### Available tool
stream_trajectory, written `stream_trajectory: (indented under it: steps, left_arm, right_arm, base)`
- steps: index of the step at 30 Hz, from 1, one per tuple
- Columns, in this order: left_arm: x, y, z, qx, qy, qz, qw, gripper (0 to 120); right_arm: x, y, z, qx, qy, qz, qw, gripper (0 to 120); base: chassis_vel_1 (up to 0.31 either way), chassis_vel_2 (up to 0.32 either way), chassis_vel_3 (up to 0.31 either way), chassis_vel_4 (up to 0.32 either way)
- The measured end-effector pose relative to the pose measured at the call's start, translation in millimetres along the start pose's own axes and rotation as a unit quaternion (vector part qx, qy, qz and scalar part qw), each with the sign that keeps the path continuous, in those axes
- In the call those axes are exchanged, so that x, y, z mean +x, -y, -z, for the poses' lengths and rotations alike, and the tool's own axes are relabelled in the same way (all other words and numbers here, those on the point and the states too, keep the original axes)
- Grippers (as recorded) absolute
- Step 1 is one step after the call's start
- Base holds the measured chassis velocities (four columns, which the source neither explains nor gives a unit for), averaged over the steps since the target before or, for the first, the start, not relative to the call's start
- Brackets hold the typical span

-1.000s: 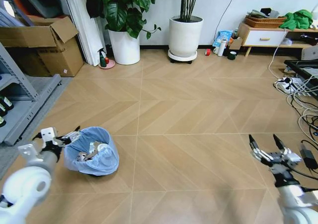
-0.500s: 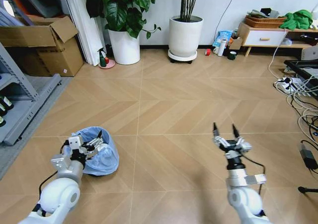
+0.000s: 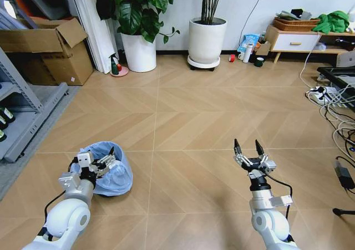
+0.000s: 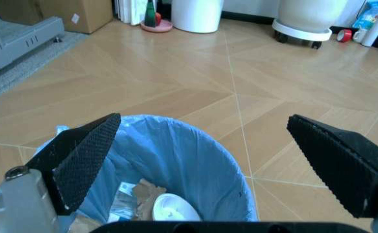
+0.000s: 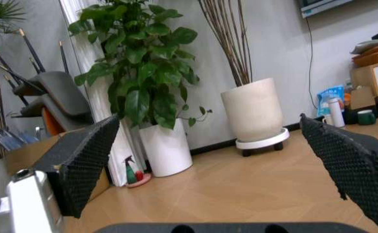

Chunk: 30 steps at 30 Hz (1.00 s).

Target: Pick up the trash bin and place the garbage on the floor into it.

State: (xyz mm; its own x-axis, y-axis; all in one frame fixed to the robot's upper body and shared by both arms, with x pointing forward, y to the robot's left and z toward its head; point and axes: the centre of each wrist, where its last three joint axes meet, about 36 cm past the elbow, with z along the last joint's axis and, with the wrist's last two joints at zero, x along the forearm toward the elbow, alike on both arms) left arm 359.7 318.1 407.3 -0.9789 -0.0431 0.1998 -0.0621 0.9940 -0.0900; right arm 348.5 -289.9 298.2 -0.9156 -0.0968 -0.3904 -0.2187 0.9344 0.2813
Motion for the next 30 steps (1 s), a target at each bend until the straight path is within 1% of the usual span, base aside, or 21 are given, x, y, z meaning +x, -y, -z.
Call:
stream_trajectory:
  steps: [30]
  left_arm:
    - [0.0, -0.6, 0.5, 0.000, -0.001, 0.001, 1.0000, 100]
  right_arm:
    - [0.1, 0.8, 1.3, 0.001, 0.000, 0.000, 1.000, 100]
  base:
    - [0.000, 0.000, 0.000, 0.000]
